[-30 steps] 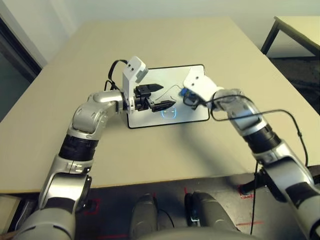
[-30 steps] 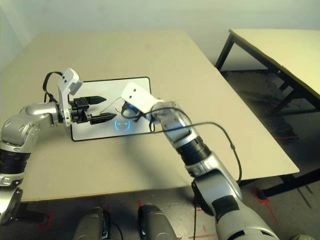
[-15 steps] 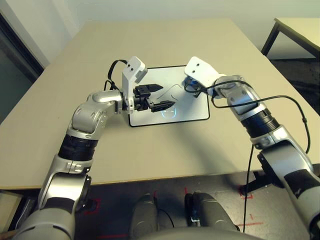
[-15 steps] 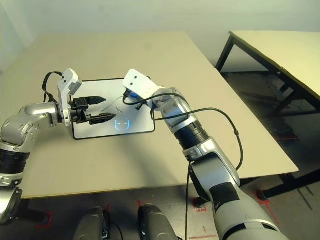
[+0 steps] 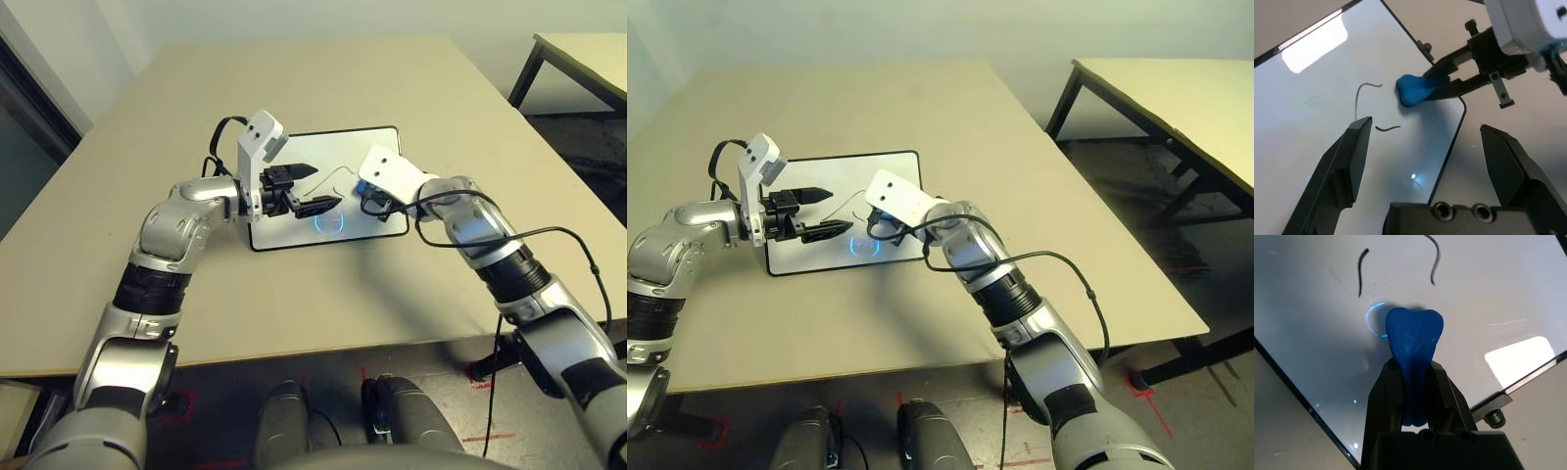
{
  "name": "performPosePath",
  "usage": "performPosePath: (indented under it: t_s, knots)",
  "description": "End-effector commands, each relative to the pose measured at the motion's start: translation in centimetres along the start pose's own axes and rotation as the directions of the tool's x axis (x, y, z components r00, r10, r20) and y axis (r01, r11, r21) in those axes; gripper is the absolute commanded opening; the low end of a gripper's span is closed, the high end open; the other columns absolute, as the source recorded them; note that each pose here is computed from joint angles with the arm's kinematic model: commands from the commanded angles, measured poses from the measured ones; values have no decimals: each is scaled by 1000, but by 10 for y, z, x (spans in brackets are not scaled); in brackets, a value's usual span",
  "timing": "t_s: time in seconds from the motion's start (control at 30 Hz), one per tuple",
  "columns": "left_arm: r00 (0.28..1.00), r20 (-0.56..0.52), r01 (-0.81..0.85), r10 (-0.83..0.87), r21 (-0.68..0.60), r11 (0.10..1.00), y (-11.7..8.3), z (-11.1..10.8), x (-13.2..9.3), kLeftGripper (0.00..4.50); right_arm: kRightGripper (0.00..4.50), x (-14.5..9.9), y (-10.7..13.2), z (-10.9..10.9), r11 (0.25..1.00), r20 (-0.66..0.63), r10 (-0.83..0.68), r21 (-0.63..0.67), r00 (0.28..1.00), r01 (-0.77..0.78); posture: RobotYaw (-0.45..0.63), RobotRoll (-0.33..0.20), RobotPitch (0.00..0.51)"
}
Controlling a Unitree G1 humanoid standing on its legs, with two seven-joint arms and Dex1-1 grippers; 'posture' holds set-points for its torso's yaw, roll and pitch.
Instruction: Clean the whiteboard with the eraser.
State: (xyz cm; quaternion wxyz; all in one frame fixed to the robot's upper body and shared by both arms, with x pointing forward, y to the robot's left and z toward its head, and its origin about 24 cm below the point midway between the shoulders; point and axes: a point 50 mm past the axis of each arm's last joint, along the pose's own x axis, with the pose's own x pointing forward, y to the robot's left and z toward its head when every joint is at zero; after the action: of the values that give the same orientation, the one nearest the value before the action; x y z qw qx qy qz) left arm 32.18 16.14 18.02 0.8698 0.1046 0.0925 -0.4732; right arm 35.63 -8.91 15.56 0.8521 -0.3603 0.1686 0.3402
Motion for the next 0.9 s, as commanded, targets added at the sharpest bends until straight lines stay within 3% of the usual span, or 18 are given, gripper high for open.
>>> performPosePath:
  t_s: [0.03, 0.17, 0.43, 0.53, 0.8, 0.9]
  knots:
    - [1000, -9, -4, 4, 9, 1000, 2, -1, -1, 4500, 599, 1, -18, 4, 998, -5, -64, 18, 998, 65, -24, 0, 66]
    - [1000, -13, -9, 9, 8, 1000, 3, -2, -2, 4500, 599, 3, -26, 19, 996, 44, -90, 19, 995, 89, -19, 0, 65]
    - [998, -43, -48, 49, 7, 999, 12, -9, -10, 4500, 599, 2, 38, 0, 991, 3, 129, -48, 992, -128, -8, 0, 73]
    - [996, -46, -73, 73, 12, 997, 19, -8, -15, 4500, 599, 0, 45, -6, 987, -14, 149, -56, 989, -150, -7, 0, 74]
    - [996, -54, -65, 65, 14, 998, 18, -10, -18, 4500, 598, 7, -16, 24, 996, 50, -65, -50, 997, 68, -4, 0, 74]
    - [997, -56, -55, 56, 14, 998, 15, -10, -18, 4500, 598, 8, -24, 29, 994, 59, -85, -58, 995, 89, 0, 0, 74]
